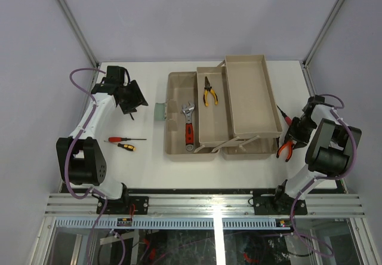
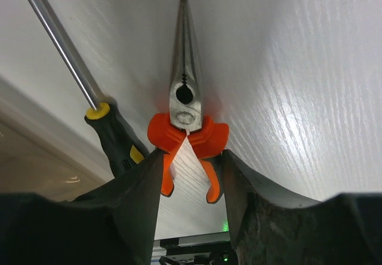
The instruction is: Pack the tool kit
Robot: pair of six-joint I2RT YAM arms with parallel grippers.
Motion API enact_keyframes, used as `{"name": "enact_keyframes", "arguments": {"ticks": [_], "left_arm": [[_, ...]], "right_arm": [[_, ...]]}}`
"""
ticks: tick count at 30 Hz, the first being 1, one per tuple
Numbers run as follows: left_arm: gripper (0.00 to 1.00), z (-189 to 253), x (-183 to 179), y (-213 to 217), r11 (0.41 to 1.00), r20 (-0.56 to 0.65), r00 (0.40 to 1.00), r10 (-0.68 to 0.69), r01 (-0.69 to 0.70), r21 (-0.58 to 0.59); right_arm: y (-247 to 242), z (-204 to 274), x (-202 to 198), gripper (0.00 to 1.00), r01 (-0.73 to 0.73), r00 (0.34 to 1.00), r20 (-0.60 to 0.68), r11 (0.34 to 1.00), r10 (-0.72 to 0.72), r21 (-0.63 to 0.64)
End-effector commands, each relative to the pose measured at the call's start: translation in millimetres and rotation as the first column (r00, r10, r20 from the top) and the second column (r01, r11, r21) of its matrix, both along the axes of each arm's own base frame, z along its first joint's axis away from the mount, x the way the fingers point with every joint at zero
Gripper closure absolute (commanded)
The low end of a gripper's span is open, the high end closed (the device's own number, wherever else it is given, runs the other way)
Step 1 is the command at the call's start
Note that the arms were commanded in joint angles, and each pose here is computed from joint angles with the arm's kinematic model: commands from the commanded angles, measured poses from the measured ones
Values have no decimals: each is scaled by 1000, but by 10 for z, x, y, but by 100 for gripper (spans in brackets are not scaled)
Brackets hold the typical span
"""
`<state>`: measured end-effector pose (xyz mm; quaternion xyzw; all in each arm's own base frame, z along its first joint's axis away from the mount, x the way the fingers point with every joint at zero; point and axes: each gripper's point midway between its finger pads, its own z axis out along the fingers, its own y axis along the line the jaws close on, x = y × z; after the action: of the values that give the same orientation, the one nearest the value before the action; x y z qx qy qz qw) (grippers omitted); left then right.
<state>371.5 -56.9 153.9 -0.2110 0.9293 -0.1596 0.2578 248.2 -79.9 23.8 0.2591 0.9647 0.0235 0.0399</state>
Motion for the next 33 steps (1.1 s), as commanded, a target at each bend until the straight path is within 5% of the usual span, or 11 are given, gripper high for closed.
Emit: {"name": "enact_keyframes", "arguments": {"ticks": [1, 11, 14, 20, 33], "left_arm": [[44, 102, 106, -49, 1000, 57, 998, -8, 9, -17], [44, 108, 119, -67, 1000, 57, 998, -13, 14, -23], [44, 117, 120, -55, 1000, 61, 998, -11, 12, -20], [44, 100, 89, -60, 1000, 56, 998, -13, 14, -21], [44, 108, 58, -75, 999, 57, 998, -14, 16, -29]], "right_arm": [[40, -130, 188, 46, -12, 998, 56, 999, 10, 37], [-34, -111, 192, 40, -12, 1000, 27, 1000, 12, 8], [-91, -147, 93, 53, -1, 1000, -24, 1000, 0, -27], [-140, -99, 25, 97, -8, 999, -43, 998, 6, -62], [-235, 134, 238, 100, -3, 999, 36, 995, 7, -98]]}}
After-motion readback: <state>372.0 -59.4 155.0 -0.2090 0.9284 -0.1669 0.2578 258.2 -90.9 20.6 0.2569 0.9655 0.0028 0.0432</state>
